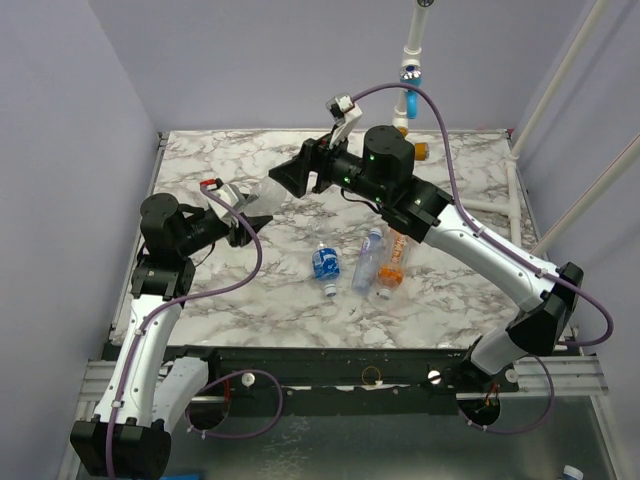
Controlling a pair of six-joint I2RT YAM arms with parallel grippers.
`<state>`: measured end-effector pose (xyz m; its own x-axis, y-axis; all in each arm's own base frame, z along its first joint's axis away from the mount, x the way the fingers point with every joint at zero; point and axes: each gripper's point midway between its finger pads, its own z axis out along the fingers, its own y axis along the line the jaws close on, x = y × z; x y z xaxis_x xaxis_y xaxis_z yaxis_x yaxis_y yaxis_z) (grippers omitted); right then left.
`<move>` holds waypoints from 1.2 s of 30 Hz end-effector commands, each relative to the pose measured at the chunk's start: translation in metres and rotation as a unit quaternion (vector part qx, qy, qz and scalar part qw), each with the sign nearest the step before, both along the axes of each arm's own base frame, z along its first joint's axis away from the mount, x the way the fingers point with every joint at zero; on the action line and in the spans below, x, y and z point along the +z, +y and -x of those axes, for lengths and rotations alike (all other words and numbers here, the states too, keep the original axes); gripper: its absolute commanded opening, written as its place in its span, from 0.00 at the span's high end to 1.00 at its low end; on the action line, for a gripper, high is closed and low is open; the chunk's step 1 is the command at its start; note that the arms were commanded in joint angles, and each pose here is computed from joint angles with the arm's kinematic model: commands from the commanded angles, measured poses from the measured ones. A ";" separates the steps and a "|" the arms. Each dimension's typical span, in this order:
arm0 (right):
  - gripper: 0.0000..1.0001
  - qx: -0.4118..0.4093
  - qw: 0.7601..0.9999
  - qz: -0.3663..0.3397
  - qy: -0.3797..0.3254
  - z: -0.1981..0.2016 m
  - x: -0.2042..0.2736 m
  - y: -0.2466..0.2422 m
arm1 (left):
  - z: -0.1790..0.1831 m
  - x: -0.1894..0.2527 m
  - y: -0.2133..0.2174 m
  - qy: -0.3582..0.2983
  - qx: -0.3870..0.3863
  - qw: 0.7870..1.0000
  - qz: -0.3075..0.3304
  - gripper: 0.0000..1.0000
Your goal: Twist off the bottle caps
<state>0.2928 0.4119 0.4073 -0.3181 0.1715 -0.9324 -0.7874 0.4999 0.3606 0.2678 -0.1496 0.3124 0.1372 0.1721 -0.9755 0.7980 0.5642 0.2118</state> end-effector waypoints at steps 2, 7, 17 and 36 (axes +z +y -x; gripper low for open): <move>0.28 0.017 0.999 -0.049 0.005 0.000 0.012 0.015 | -0.001 0.005 -0.003 0.006 0.004 1.000 0.022 0.62; 0.42 0.028 0.997 -0.064 0.013 0.000 0.012 0.022 | -0.003 0.004 -0.003 0.013 0.009 1.000 0.028 0.62; 0.78 0.035 0.997 -0.067 0.020 0.000 0.008 0.027 | -0.012 0.012 -0.009 0.046 0.017 0.996 0.068 0.42; 0.99 0.055 0.997 -0.030 -0.039 0.010 -0.002 0.018 | 0.021 0.026 -0.041 0.169 -0.123 0.972 0.109 0.10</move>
<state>0.2965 0.4335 0.3786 -0.3398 0.1726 -0.9245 -0.8150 0.4365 0.3810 0.2653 -0.1817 0.3359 -0.1395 -0.0483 -0.9890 0.8810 0.4499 -0.1463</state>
